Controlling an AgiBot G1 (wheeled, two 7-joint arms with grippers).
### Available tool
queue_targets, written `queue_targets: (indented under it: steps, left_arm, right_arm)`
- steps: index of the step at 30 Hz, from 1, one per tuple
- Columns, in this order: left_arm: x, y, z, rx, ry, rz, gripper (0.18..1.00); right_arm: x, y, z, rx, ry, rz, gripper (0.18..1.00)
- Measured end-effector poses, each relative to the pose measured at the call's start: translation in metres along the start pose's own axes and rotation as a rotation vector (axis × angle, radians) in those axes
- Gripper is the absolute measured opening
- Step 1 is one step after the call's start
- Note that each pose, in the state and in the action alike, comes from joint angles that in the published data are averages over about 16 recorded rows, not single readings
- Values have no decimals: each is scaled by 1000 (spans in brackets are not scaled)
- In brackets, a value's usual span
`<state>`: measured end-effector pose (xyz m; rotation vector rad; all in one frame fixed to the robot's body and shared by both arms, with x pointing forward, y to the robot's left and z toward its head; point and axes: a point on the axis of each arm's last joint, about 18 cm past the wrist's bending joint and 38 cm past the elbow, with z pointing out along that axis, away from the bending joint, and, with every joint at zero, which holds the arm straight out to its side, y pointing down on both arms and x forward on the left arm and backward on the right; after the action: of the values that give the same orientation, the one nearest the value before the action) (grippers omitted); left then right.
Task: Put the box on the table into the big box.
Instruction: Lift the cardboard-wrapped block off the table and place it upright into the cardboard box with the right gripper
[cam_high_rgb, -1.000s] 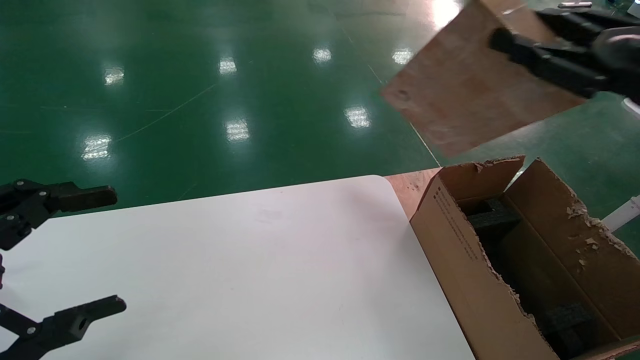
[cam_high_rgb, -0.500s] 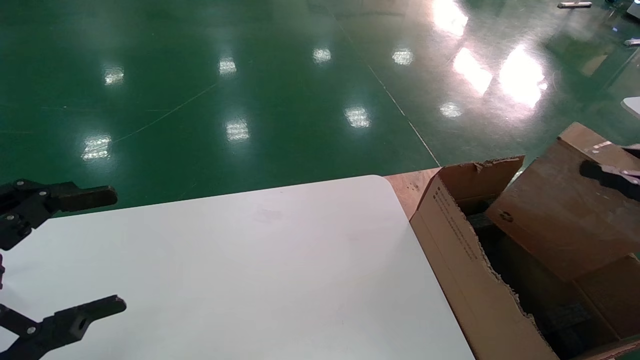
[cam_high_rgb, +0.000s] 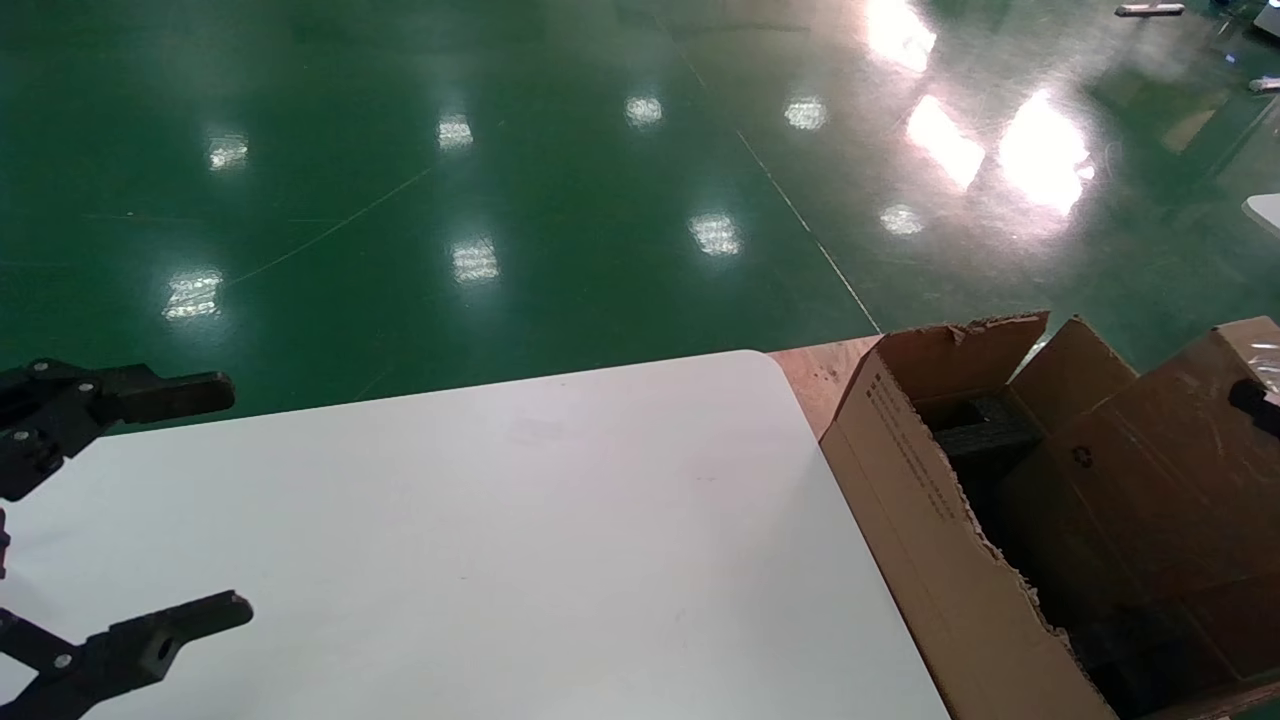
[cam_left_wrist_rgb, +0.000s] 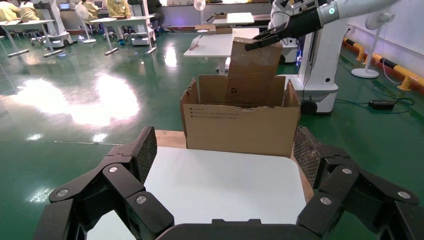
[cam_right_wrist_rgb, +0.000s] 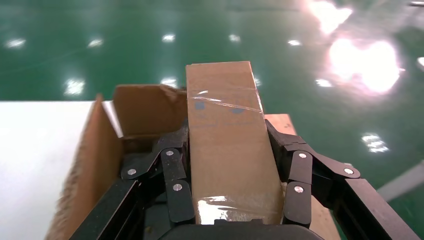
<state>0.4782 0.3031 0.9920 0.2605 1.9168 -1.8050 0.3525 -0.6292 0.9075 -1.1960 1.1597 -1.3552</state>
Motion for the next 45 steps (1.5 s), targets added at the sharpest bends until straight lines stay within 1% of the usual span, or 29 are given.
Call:
queue_targets:
  steps: [8, 16, 22, 27, 32, 37, 45]
  left_arm:
    - [0, 0, 0, 0, 0, 0, 1001]
    - [0, 0, 0, 0, 0, 0, 1001]
    - [0, 0, 0, 0, 0, 0, 1001]
    - [0, 0, 0, 0, 0, 0, 1001]
    - [0, 0, 0, 0, 0, 0, 1001]
    - [0, 0, 0, 0, 0, 0, 1001]
    - [0, 0, 0, 0, 0, 0, 1001]
  right_arm:
    - [10, 24, 0, 70, 122, 26, 499]
    - [13, 44, 4, 130, 195, 52, 499]
    - [3, 60, 10, 160, 208, 96, 499]
    - [-8, 70, 13, 211, 214, 123, 499]
    - [-16, 78, 15, 269, 227, 130, 499]
    - [-19, 86, 16, 316, 245, 127, 498]
    - [-23, 102, 19, 316, 234, 147, 498]
